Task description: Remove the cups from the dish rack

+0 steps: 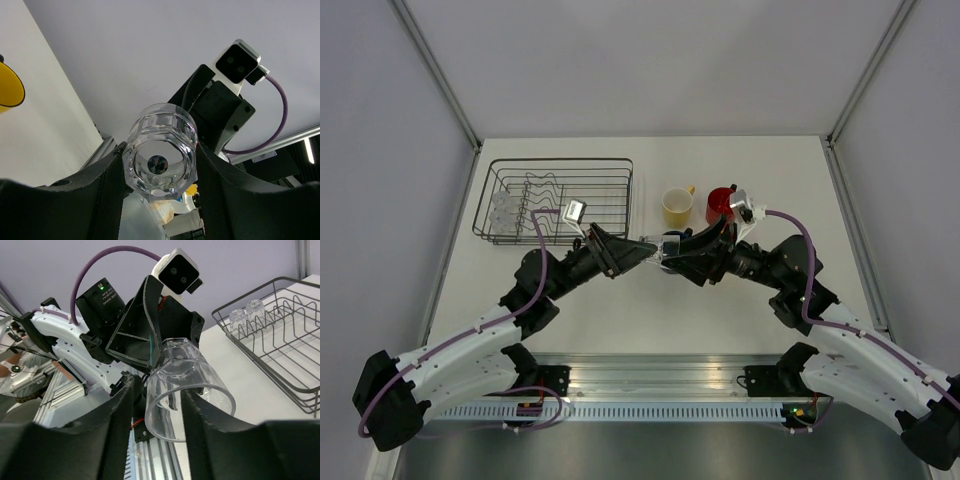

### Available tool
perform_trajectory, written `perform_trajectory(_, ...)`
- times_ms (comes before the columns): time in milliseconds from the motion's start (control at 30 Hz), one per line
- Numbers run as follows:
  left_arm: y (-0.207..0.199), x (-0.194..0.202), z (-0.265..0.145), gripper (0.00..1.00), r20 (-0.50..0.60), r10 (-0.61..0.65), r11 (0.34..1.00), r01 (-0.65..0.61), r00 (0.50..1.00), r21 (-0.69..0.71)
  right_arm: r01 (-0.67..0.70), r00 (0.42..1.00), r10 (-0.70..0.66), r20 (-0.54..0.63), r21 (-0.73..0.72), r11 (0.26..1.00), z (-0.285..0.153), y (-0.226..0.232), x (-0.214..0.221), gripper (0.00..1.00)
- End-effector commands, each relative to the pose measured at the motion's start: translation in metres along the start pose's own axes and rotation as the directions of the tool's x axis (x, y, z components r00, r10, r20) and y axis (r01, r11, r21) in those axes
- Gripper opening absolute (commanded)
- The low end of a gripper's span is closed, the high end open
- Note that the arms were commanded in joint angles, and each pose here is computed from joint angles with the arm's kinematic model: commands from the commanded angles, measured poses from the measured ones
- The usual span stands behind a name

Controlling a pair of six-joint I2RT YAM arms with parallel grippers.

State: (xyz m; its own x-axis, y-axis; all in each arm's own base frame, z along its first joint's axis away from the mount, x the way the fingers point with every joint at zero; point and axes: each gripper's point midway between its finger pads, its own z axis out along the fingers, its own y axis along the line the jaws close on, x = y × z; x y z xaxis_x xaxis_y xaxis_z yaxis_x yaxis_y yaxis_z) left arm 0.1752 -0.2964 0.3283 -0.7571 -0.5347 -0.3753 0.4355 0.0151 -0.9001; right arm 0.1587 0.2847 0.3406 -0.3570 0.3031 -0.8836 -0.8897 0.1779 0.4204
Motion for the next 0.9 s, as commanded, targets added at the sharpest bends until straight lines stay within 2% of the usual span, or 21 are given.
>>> perform_trajectory(0,-0.027,-0.008,-0.001,0.02,0.029,-0.024,0.996,0.022,0.999,0.090,0.049,0.998,-0.046,0.041,-0.083,0.995,0.001,0.019,-0.015,0.46)
perform_trajectory(33,-0.025,-0.007,-0.001,0.02,0.027,-0.025,0.996,0.023,0.999,0.084,0.052,0.998,-0.047,0.052,-0.098,0.994,0.001,0.022,-0.017,0.42)
perform_trajectory(67,-0.024,-0.007,0.000,0.02,0.026,-0.026,0.996,0.024,0.999,0.081,0.031,0.998,-0.025,0.049,-0.108,0.994,0.001,0.023,-0.014,0.33)
perform_trajectory(233,-0.022,-0.002,0.006,0.02,-0.002,-0.016,0.997,0.016,1.000,0.069,0.022,0.999,-0.016,0.042,-0.146,0.989,0.002,0.027,-0.011,0.00)
perform_trajectory(300,-0.022,-0.001,0.007,0.06,-0.013,0.001,0.998,0.000,1.000,0.063,0.034,0.999,-0.028,0.047,-0.140,0.990,0.002,0.026,-0.011,0.00)
perform_trajectory(367,-0.020,0.000,0.008,0.24,-0.019,0.024,0.999,-0.023,1.000,0.039,0.044,0.998,-0.038,0.051,-0.132,0.990,0.000,0.026,-0.012,0.01)
perform_trajectory(400,-0.018,-0.002,0.007,0.54,-0.008,0.033,0.999,-0.032,0.999,0.024,0.063,0.997,-0.056,0.054,-0.122,0.991,-0.001,0.025,-0.013,0.00)
perform_trajectory(433,-0.017,-0.004,0.007,0.73,0.000,0.044,0.999,-0.044,0.999,0.002,0.061,0.997,-0.057,0.046,-0.106,0.992,-0.004,0.025,-0.012,0.00)
perform_trajectory(467,-0.013,-0.006,0.006,0.99,0.006,0.069,0.997,-0.069,0.998,-0.026,0.073,0.996,-0.068,0.053,-0.088,0.993,-0.006,0.023,-0.014,0.00)
perform_trajectory(500,-0.003,-0.006,0.000,1.00,0.004,0.072,0.994,-0.072,0.997,-0.085,0.080,0.996,-0.077,0.053,-0.072,0.994,-0.008,0.022,-0.014,0.00)
perform_trajectory(567,0.007,-0.021,-0.005,1.00,0.072,0.124,0.979,-0.110,0.990,-0.172,0.109,0.993,-0.108,0.040,-0.023,0.994,-0.014,0.017,-0.014,0.00)
perform_trajectory(600,0.027,-0.030,-0.016,1.00,0.113,0.147,0.951,-0.109,0.983,-0.291,0.115,0.993,-0.115,0.028,-0.004,0.993,-0.015,0.014,-0.012,0.00)
perform_trajectory(633,0.026,-0.039,-0.021,1.00,0.139,0.183,0.935,-0.128,0.973,-0.332,0.126,0.992,-0.126,-0.017,0.035,0.991,-0.019,0.006,-0.004,0.01)
perform_trajectory(667,0.036,-0.046,-0.030,1.00,0.149,0.227,0.904,-0.151,0.962,-0.401,0.140,0.990,-0.139,-0.027,0.054,0.989,-0.020,0.006,-0.007,0.01)
perform_trajectory(700,0.045,-0.062,-0.044,1.00,0.205,0.278,0.862,-0.149,0.938,-0.485,0.150,0.988,-0.146,-0.046,0.086,0.985,-0.022,0.000,-0.005,0.01)
perform_trajectory(767,0.061,-0.070,-0.066,1.00,0.164,0.366,0.768,-0.197,0.916,-0.610,0.166,0.981,-0.149,-0.123,0.141,0.976,-0.027,-0.010,0.002,0.01)
perform_trajectory(800,0.059,-0.083,-0.076,1.00,0.187,0.416,0.728,-0.202,0.890,-0.655,0.169,0.978,-0.143,-0.154,0.175,0.970,-0.030,-0.017,0.006,0.00)
perform_trajectory(867,0.066,-0.086,-0.095,1.00,0.095,0.501,0.631,-0.288,0.860,-0.720,0.171,0.964,-0.116,-0.240,0.223,0.960,-0.033,-0.026,0.014,0.00)
